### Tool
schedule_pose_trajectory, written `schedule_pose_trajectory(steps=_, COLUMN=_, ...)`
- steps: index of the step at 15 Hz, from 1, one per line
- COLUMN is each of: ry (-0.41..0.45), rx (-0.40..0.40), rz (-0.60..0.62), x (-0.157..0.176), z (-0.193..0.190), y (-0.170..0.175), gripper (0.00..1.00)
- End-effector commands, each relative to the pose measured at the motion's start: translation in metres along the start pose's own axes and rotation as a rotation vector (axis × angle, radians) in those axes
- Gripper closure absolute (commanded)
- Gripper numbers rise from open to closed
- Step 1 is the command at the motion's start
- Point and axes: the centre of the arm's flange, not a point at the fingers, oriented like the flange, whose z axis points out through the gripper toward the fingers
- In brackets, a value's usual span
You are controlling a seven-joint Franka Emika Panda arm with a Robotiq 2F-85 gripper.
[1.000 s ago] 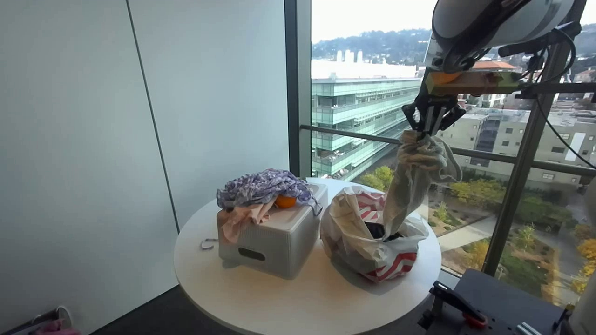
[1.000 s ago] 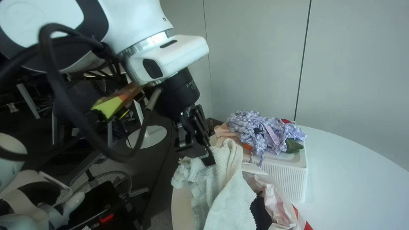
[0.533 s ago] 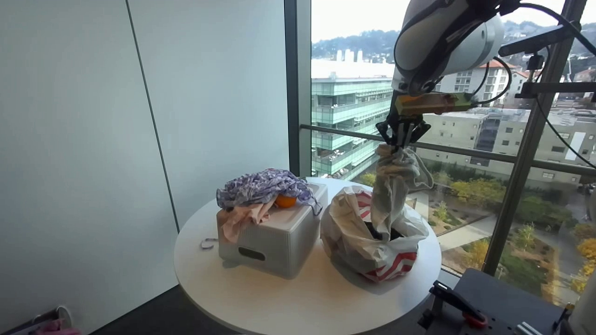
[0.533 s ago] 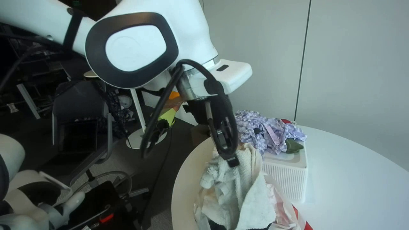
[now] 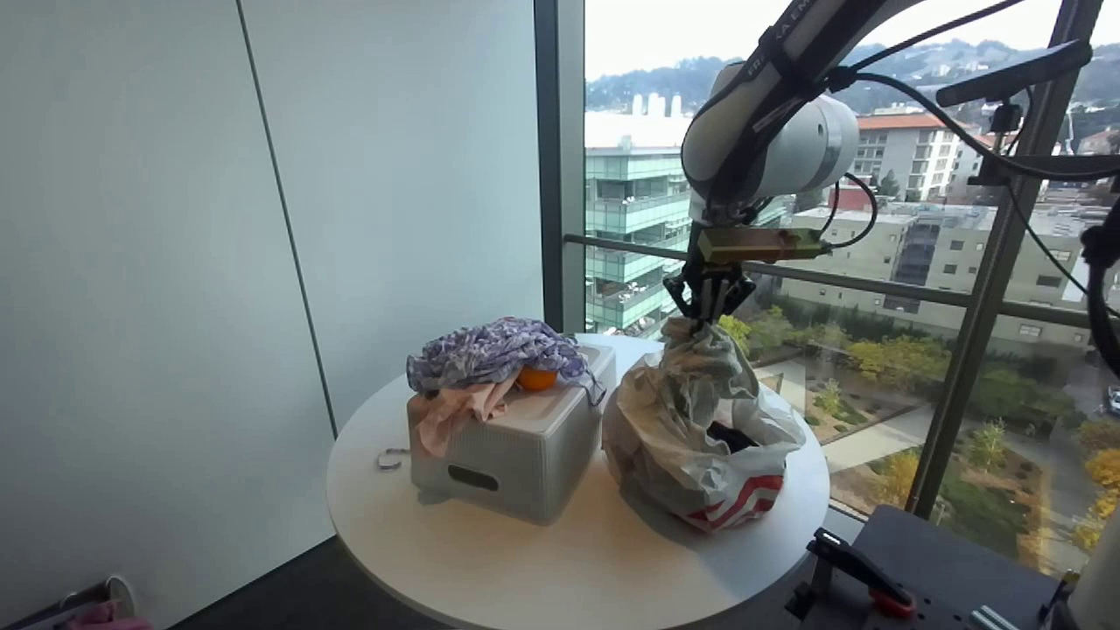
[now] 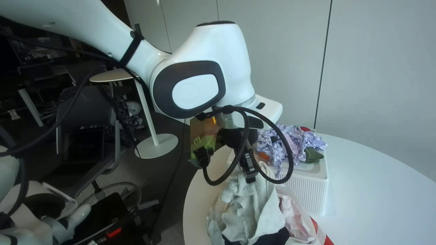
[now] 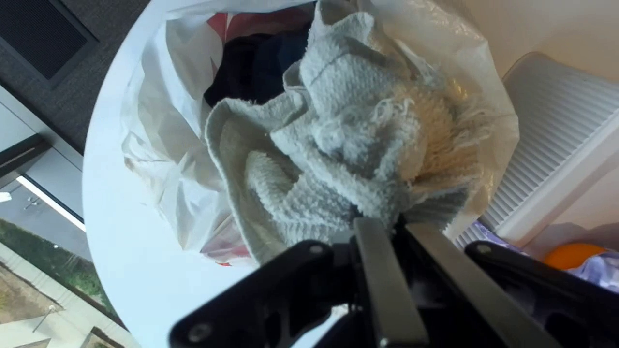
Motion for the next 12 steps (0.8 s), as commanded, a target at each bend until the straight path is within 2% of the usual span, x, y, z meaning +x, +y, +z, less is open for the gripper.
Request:
schedule_pose_trajectory(steps=1, ry=-0.037, rx=0.039, rz=0.010, x=0.006, z=0.022, y=0.008, gripper=0.95)
schedule_pose_trajectory(steps=6, ry=-0.091, rx=0.037, rz=0.043, x=0.018, z=0.068, y=0.013, gripper=0.95)
schedule_pose_trajectory(steps=12, ry=-0.028, rx=-0.005, rz=0.079, x=0.057, z=0.122, y=0.001, gripper=0.96)
